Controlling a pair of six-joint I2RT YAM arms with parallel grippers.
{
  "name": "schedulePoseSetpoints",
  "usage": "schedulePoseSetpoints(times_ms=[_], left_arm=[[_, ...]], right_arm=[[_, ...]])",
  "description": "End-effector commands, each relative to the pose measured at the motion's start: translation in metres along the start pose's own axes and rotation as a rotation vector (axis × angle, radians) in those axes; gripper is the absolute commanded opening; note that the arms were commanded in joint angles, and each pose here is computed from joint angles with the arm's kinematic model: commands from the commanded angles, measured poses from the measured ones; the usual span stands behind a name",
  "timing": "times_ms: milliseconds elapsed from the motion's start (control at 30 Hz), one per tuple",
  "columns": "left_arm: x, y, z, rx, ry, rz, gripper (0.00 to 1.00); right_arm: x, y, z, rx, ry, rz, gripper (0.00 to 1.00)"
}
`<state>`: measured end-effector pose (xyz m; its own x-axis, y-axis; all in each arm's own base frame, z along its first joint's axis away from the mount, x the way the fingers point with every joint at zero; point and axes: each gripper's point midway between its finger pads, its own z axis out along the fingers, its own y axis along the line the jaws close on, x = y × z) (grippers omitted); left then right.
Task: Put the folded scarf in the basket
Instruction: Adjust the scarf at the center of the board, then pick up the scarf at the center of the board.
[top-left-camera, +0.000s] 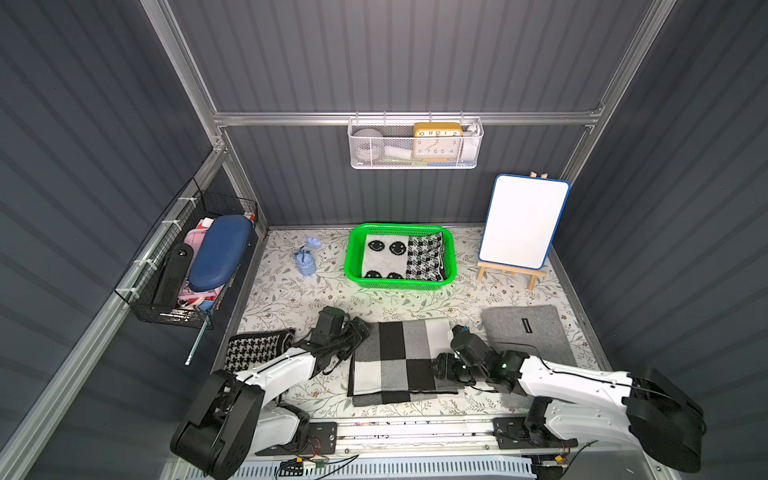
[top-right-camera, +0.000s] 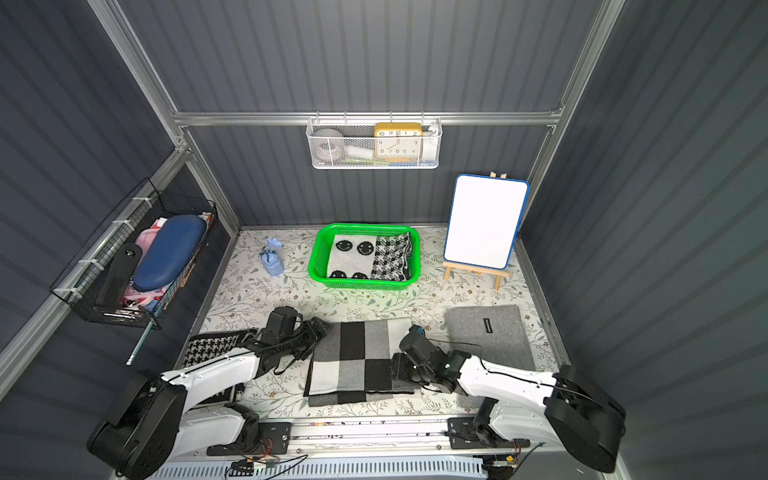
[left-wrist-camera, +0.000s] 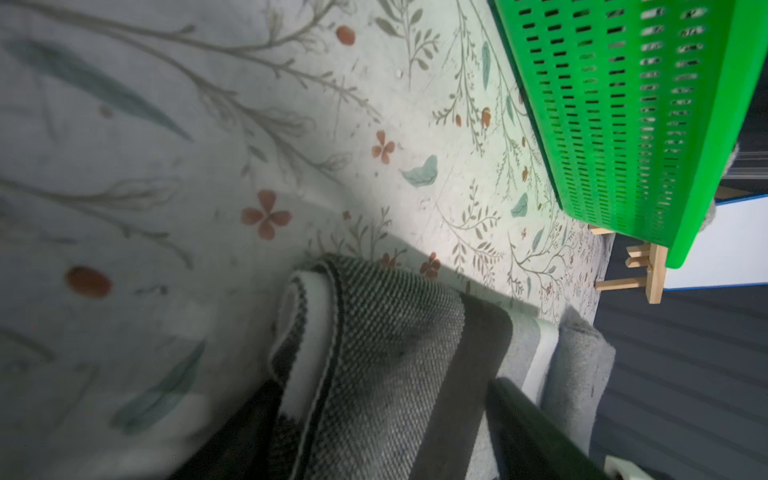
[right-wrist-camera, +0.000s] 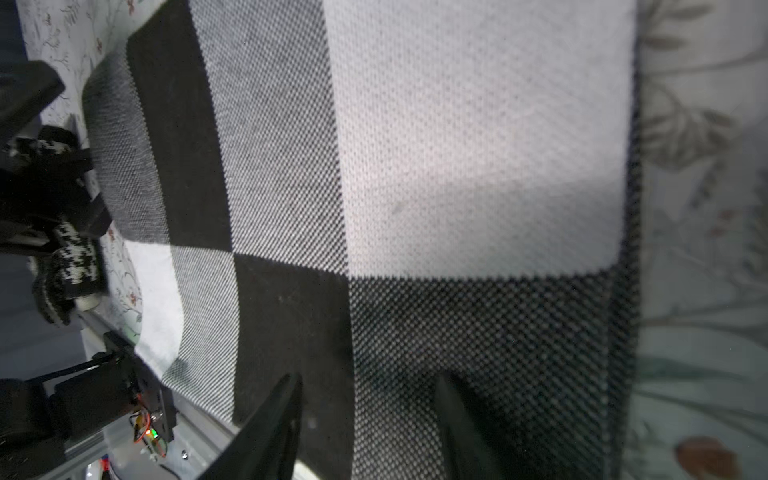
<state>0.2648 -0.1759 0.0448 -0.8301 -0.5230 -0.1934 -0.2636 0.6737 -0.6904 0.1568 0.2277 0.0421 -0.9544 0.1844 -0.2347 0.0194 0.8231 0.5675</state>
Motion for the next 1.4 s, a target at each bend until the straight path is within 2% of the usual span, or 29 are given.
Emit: schedulePoseSetpoints(times_ms=[0, 100, 233, 433, 533, 767, 1000, 1367], left_arm=[[-0.01, -0.006, 0.003, -0.042, -0.014, 0.074, 0.83], [-0.018, -0.01, -0.003, -0.059, -0.044, 0.088, 0.85], [-0.018, -0.01, -0.021, -0.062, -0.076, 0.097, 0.88], [-0.012, -0.019, -0.045, 0.003, -0.098, 0.158, 0.93], [-0.002, -0.017, -0.05, 0.015, -0.063, 0.212, 0.92], [0.021, -0.002, -0.046, 0.049, 0.011, 0.215, 0.89], [0.034, 0.011, -0.034, 0.04, 0.074, 0.207, 0.86], [0.045, 0.032, -0.026, 0.014, 0.09, 0.151, 0.83]], right_arm=[[-0.005, -0.016, -0.019, 0.038, -0.076, 0.028, 0.64], [-0.019, -0.012, -0.033, 0.0, -0.16, 0.014, 0.69], [-0.036, -0.024, -0.045, 0.055, -0.201, 0.003, 0.73], [-0.062, -0.039, -0.039, 0.077, -0.156, 0.072, 0.72], [-0.07, -0.038, -0.031, 0.094, -0.113, 0.075, 0.71], [-0.076, -0.037, -0.009, 0.126, -0.015, 0.087, 0.66], [-0.074, -0.046, 0.004, 0.157, 0.008, 0.121, 0.66], [-0.063, -0.04, 0.019, 0.081, 0.061, 0.187, 0.65]])
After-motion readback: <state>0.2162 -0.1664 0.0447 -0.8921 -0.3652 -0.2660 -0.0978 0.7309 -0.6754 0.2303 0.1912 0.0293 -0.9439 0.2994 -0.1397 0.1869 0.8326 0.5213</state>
